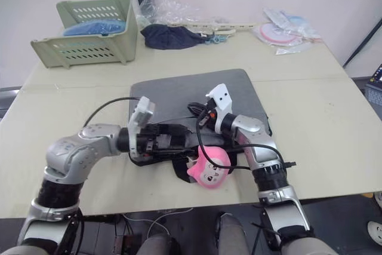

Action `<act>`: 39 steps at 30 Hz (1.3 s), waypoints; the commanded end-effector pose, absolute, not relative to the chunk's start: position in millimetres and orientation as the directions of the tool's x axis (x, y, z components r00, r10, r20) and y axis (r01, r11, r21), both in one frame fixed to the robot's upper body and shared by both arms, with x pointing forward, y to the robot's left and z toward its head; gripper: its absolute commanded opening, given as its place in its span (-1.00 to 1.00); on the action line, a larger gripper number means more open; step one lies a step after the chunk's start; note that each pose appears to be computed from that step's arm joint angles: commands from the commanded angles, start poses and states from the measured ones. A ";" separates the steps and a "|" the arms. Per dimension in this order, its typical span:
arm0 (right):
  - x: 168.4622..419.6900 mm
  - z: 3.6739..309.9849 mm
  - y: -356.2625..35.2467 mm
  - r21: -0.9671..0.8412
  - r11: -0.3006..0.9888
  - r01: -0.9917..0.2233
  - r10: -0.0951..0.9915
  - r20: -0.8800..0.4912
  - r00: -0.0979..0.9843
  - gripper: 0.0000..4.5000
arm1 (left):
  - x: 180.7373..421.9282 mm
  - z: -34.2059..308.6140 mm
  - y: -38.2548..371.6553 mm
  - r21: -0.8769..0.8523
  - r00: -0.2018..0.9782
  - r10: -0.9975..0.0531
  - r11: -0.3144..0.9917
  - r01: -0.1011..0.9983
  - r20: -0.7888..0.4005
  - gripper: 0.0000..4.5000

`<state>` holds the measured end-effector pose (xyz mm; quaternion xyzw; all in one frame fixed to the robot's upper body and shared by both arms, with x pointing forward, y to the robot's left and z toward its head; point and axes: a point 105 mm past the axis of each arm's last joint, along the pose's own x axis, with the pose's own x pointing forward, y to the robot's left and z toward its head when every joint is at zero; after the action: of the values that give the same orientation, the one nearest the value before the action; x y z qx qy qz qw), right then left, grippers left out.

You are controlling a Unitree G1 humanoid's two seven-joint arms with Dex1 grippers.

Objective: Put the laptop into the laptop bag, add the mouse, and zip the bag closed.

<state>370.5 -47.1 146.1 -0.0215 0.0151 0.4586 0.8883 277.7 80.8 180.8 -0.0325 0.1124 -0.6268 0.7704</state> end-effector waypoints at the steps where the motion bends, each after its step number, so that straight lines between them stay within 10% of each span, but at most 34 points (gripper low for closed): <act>1: 365.3 93.9 -46.8 0.074 0.592 -0.803 0.795 -0.215 0.567 -1.00 | 272.0 200.6 91.1 -0.153 0.217 -0.971 0.230 0.961 -0.097 0.98; 10: 360.6 121.1 -39.5 0.028 0.577 -0.816 0.810 -0.150 0.567 -1.00 | 295.4 219.7 185.5 -0.103 0.559 -0.824 0.567 0.817 -0.097 0.98; 30: 344.0 287.0 -72.9 -0.252 0.670 -0.698 0.737 0.119 0.665 -1.00 | 308.6 211.8 210.7 -0.105 0.611 -0.786 0.618 0.779 -0.096 0.98; 39: 365.9 262.0 -195.3 -0.159 0.869 -0.469 0.465 -0.062 0.883 -1.00 | 314.3 179.8 252.9 -0.177 0.714 -0.685 0.728 0.662 -0.146 0.98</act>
<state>364.2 -168.0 264.2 -0.0999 -0.0007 0.2732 0.9568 312.9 241.2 175.0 -0.0630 0.1167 -0.3830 0.9142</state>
